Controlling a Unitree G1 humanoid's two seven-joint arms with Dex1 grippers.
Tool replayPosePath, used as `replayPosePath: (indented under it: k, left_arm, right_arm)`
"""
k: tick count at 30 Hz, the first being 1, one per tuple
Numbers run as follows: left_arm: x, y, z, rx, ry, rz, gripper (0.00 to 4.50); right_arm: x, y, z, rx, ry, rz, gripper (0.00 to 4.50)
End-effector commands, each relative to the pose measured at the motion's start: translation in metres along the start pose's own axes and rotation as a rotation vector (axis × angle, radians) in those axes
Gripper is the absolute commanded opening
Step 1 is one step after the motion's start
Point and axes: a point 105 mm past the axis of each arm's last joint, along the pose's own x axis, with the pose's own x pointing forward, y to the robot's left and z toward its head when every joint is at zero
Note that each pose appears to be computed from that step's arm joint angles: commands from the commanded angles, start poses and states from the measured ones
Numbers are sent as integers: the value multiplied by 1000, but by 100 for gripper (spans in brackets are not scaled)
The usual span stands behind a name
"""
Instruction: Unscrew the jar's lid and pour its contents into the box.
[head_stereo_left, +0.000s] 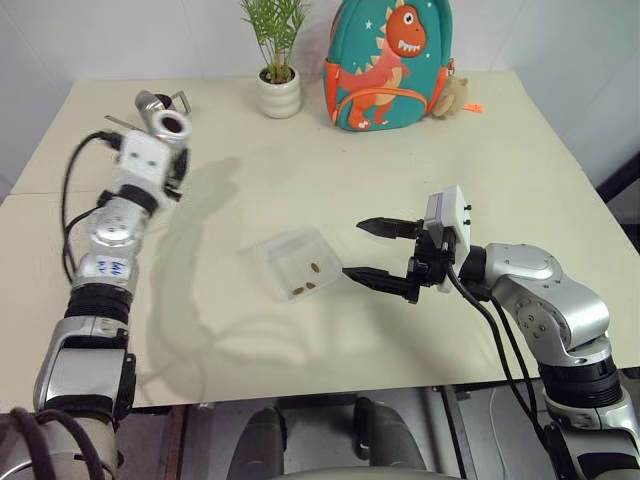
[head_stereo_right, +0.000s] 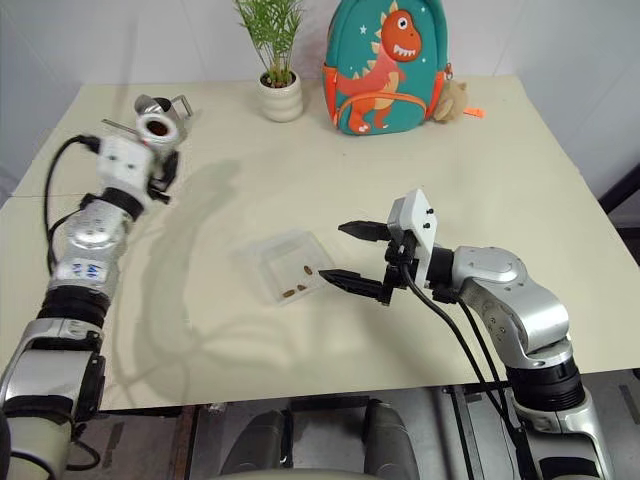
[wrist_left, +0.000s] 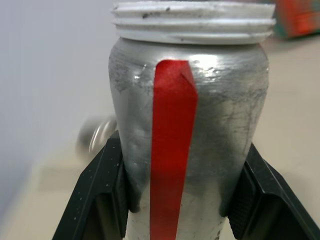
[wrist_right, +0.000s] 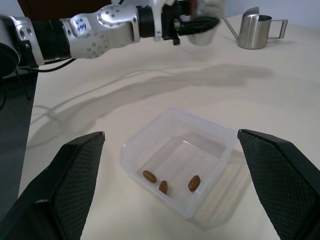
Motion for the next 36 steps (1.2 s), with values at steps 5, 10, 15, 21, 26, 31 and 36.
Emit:
replayPosePath:
  k: [5, 10, 15, 21, 26, 31, 36]
  left_arm:
    - [-44, 70, -48, -343, 31, 223, 201]
    - [-57, 68, -71, -381, 54, 229, 201]
    - [-63, 65, -82, -410, 63, 233, 300]
    - [-71, 67, -81, -328, 55, 200, 448]
    - [-102, 71, -86, -161, 77, 163, 448]
    - [-132, 80, -86, -151, 111, 133, 448]
    - [-161, 78, -86, -63, 175, 12, 448]
  right_arm:
    - [2, 0, 11, -49, -24, 24, 447]
    - [2, 0, 10, -61, -15, 25, 447]
    - [6, -1, 9, -67, -15, 36, 450]
    - [9, 0, 11, -71, -24, 47, 450]
    - [9, 2, 9, -60, -31, 54, 450]
    - [8, 6, 5, -40, -32, 66, 450]
    - [6, 5, 4, -36, -33, 66, 450]
